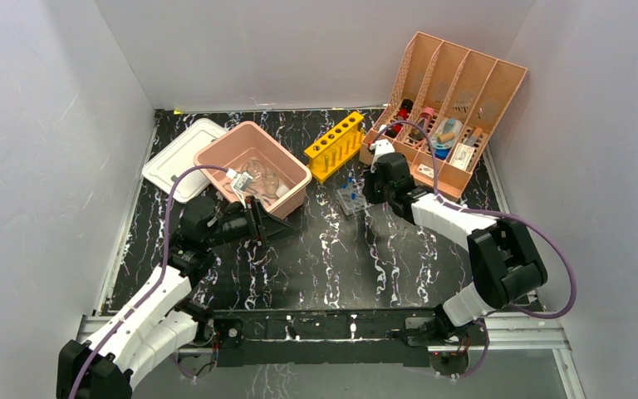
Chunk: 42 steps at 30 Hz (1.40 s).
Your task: Organize the chemistry lab equipment
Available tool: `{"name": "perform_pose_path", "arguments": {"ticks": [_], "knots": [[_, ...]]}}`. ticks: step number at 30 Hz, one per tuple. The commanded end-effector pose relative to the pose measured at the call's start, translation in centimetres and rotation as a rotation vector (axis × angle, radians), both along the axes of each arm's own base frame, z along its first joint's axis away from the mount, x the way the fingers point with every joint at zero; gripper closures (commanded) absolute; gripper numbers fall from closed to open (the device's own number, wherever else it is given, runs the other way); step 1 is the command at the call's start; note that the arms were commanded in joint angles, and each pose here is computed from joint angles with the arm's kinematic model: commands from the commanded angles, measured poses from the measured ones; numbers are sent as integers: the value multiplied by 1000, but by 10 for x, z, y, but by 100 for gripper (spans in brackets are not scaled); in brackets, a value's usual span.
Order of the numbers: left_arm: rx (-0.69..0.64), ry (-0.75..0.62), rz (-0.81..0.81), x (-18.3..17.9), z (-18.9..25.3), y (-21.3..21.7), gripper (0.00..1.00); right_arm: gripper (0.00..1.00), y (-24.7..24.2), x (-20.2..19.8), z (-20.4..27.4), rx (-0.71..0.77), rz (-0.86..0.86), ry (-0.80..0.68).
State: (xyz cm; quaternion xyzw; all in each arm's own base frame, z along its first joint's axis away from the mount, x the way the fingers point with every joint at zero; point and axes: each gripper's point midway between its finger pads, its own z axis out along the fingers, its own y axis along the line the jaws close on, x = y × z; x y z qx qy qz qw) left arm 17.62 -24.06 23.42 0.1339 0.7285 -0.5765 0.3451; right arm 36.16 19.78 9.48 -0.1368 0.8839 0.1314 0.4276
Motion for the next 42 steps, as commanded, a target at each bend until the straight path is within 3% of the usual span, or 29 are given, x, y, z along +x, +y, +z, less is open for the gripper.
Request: {"name": "perform_pose_path", "arguments": {"ticks": [1, 23, 31, 42], "knots": [[-9, -36, -3, -1, 5, 1, 46, 84, 4, 8, 6, -34, 3, -81], [-2, -38, -8, -1, 2, 1, 46, 78, 12, 2, -13, -112, 26, -115], [-2, -37, -13, -1, 3, 0, 46, 45, 13, 4, -2, -114, 20, -137], [-3, -38, -13, 0, 2, 0, 46, 42, 16, 10, 44, -97, 18, -216]]}}
